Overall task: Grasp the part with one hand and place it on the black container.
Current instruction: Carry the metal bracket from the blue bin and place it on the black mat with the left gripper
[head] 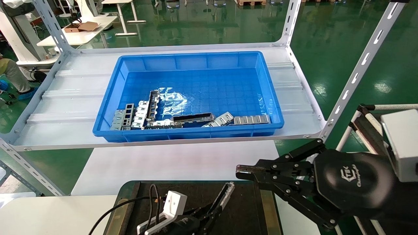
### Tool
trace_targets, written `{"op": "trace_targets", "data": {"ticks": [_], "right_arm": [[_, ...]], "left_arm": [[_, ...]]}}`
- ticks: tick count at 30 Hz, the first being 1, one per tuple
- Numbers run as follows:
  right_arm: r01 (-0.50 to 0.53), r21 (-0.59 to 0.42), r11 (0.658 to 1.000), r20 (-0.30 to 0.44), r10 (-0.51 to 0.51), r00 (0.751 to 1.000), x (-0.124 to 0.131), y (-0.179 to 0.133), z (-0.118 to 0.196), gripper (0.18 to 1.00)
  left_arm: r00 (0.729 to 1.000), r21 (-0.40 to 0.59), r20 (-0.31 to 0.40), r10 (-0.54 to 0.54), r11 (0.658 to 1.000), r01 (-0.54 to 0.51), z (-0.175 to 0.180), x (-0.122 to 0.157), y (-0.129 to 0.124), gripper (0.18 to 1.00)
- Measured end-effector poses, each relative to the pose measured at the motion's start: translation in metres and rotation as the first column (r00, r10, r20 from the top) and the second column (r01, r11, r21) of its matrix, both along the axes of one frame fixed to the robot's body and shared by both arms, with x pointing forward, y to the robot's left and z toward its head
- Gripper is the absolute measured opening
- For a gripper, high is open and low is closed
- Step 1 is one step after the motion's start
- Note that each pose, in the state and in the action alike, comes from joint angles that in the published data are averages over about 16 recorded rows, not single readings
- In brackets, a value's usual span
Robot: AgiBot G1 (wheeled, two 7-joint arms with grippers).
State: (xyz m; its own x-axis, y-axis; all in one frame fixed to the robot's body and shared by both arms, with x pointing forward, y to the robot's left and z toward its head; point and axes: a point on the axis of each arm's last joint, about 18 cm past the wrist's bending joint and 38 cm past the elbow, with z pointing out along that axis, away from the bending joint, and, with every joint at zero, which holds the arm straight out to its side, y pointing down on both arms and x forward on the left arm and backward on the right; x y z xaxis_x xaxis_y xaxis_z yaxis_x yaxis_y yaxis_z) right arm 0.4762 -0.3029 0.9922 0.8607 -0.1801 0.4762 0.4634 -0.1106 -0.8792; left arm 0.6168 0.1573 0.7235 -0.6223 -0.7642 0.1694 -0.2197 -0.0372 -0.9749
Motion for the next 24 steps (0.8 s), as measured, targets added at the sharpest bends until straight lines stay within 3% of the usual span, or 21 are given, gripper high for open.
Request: {"op": "trace_targets", "data": {"ticks": [12,24], "right_arm": [[0.000,0.000,1.000,0.000,0.000,1.000,0.000,0.000,0.000,0.191],[0.000,0.000,1.000,0.000,0.000,1.000,0.000,0.000,0.000,0.191]], "left_arm": [[0.980,-0.101,-0.099,0.170,0.978,-0.180,-0.024,0.015,-0.022,0.357],[0.951,-0.146,-0.149,0.271,0.945,-0.292,-0.037,0.022,-0.030,0.357]]}}
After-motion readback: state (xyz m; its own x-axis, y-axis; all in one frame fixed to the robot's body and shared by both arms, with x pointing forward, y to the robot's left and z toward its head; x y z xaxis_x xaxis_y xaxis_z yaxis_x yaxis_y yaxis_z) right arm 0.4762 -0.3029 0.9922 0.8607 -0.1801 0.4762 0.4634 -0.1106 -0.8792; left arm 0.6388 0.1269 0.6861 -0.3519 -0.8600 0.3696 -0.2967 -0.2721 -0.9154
